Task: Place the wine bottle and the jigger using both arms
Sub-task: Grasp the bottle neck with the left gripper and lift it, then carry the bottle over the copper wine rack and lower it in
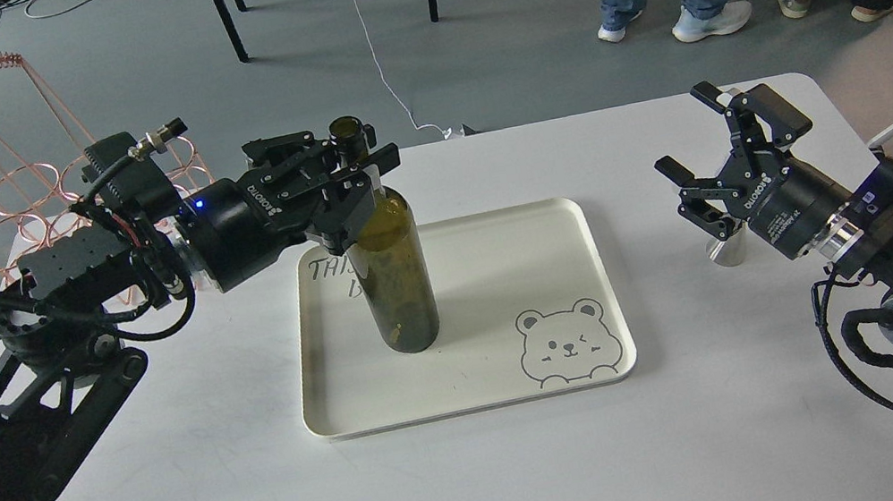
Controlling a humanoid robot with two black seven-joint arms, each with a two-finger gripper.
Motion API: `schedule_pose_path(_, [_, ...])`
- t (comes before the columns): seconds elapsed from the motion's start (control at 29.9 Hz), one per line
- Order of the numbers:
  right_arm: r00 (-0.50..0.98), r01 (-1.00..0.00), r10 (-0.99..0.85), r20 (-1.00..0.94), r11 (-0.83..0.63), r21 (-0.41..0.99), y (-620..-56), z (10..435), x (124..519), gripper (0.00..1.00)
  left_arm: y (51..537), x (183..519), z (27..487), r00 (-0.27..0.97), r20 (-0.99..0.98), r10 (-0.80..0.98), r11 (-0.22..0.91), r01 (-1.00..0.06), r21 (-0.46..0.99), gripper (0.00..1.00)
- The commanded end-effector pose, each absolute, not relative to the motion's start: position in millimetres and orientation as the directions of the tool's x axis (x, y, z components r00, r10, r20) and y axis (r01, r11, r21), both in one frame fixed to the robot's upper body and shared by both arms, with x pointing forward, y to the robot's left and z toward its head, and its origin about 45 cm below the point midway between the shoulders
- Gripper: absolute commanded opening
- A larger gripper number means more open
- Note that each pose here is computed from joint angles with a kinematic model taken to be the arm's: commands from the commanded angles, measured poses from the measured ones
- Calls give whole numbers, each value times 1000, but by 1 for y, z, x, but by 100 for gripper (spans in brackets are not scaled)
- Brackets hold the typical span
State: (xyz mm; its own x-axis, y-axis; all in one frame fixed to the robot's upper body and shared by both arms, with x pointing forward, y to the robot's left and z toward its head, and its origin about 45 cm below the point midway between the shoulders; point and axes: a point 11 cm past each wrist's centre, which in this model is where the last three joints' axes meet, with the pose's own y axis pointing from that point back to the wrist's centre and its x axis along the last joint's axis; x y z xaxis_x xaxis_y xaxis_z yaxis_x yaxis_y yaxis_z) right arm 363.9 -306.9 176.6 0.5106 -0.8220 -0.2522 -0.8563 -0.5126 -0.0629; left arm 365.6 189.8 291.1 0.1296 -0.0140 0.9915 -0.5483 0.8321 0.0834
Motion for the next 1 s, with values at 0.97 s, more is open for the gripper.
schedule_pose_path(0.97, [509, -857, -823, -253, -511, -65, -307, 177, 364, 99, 397, 444, 430, 105, 993, 57, 457, -887, 68, 25])
